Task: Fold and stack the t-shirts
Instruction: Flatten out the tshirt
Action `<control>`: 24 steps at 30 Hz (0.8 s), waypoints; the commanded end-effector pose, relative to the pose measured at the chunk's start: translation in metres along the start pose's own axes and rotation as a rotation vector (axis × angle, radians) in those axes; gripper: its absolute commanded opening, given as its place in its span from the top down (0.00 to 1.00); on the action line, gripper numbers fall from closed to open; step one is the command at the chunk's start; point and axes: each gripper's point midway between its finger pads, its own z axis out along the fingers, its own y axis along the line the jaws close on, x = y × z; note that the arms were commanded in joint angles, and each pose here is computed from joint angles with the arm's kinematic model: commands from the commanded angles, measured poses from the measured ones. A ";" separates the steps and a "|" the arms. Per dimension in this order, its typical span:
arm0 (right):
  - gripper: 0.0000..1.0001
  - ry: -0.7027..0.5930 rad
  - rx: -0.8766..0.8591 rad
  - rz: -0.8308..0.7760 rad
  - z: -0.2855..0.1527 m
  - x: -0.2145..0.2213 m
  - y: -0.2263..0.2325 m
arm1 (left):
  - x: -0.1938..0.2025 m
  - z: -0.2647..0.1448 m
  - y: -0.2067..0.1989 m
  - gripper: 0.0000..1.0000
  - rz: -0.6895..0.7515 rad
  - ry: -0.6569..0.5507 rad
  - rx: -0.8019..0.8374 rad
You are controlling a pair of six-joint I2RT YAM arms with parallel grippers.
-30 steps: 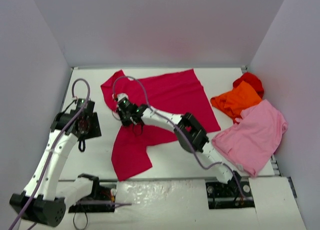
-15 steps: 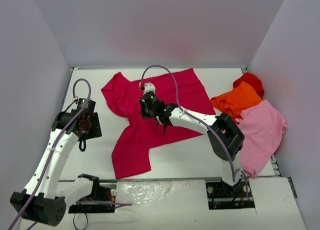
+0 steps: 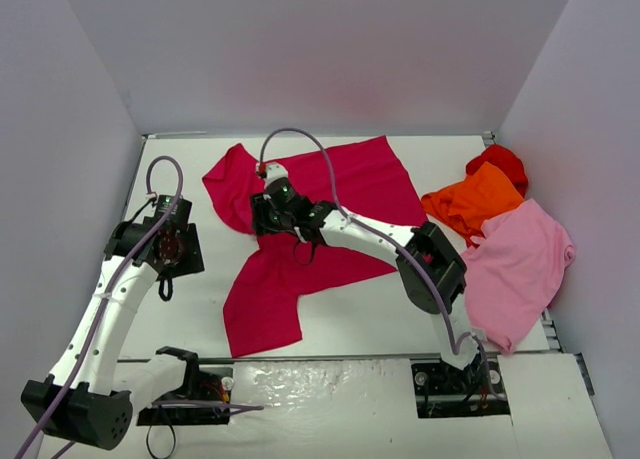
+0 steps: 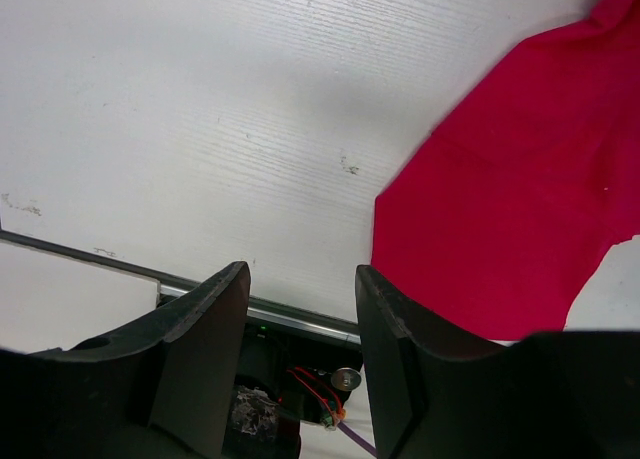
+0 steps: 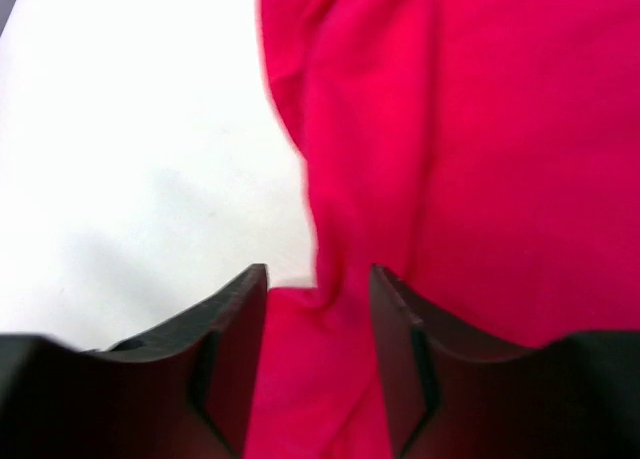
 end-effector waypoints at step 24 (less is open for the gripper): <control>0.50 0.132 -0.130 -0.035 0.053 0.036 0.035 | -0.005 -0.002 0.000 0.57 0.012 -0.018 0.004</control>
